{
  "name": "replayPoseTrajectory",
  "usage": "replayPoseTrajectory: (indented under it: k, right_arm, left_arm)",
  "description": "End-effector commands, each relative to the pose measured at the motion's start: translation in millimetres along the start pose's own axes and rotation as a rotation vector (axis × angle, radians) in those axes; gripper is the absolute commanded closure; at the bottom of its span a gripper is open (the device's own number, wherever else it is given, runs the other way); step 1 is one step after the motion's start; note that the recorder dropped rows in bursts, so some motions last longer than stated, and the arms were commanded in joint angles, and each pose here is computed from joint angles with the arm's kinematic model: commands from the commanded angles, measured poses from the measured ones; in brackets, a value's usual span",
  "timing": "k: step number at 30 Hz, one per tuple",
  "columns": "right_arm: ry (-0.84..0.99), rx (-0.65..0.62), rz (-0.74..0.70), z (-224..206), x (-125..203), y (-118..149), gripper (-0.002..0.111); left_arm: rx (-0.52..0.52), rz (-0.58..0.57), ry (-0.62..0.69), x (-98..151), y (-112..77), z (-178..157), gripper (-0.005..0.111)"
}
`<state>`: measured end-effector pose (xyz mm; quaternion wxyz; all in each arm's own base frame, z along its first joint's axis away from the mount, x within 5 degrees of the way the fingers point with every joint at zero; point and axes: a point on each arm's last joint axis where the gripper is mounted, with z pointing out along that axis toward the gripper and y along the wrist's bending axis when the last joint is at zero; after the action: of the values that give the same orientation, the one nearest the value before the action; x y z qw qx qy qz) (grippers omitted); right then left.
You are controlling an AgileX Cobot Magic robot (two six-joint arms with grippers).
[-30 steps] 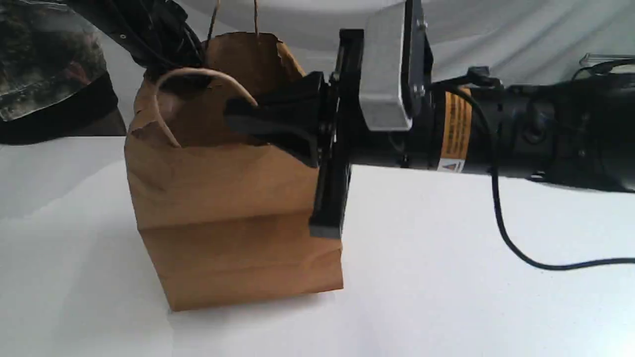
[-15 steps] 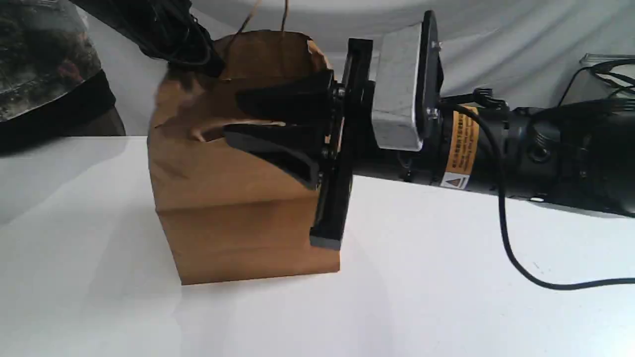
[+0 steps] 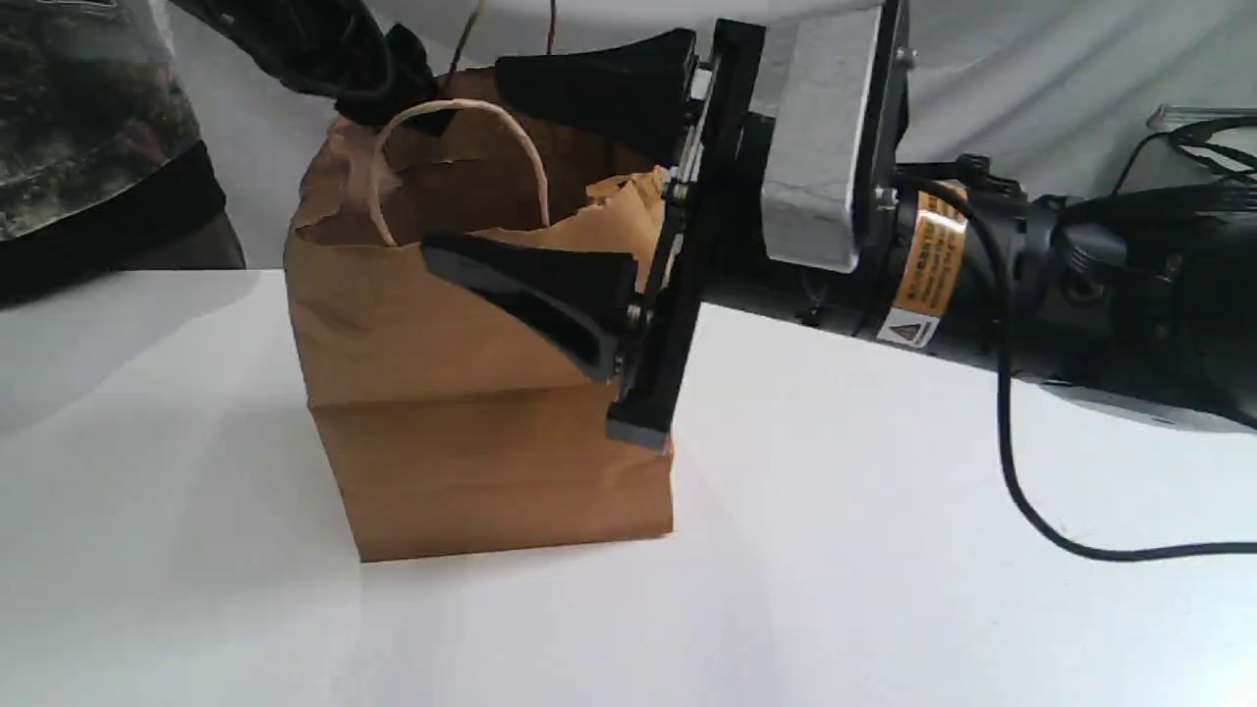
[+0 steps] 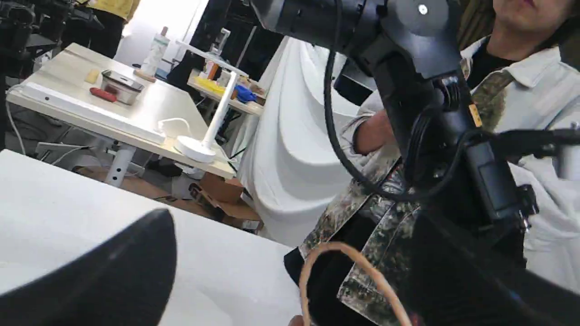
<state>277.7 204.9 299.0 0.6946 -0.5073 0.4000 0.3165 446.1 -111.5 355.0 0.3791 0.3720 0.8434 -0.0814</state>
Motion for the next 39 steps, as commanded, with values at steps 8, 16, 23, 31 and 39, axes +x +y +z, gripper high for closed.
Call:
replayPoseTrajectory:
  k: [8, 16, 23, 31, 39]
  right_arm:
    - [0.025, 0.012, -0.180, -12.2, -50.3, -0.7, 0.045]
    - [0.214, 0.167, -0.313, -42.4, -90.7, 1.6, 0.048]
    - [0.271, 0.433, -0.302, -83.5, -130.1, 9.0, 0.062]
    - [0.286, 0.649, -0.234, -139.8, -159.4, 43.3, 0.084]
    - [0.132, 0.734, -0.170, -179.6, -173.8, 85.2, 0.105]
  left_arm:
    - [-0.083, -0.019, -0.117, -21.3, -8.5, -95.0, 0.040]
    - [-0.061, -0.108, -0.188, -11.3, -0.2, -136.3, 0.040]
    - [-0.130, -0.082, -0.289, 4.1, -16.6, -151.3, 0.040]
    - [-0.322, -0.112, -0.577, 46.8, -53.3, -180.8, 0.040]
    - [-0.414, -0.094, -0.807, 101.2, -108.1, -217.3, 0.040]
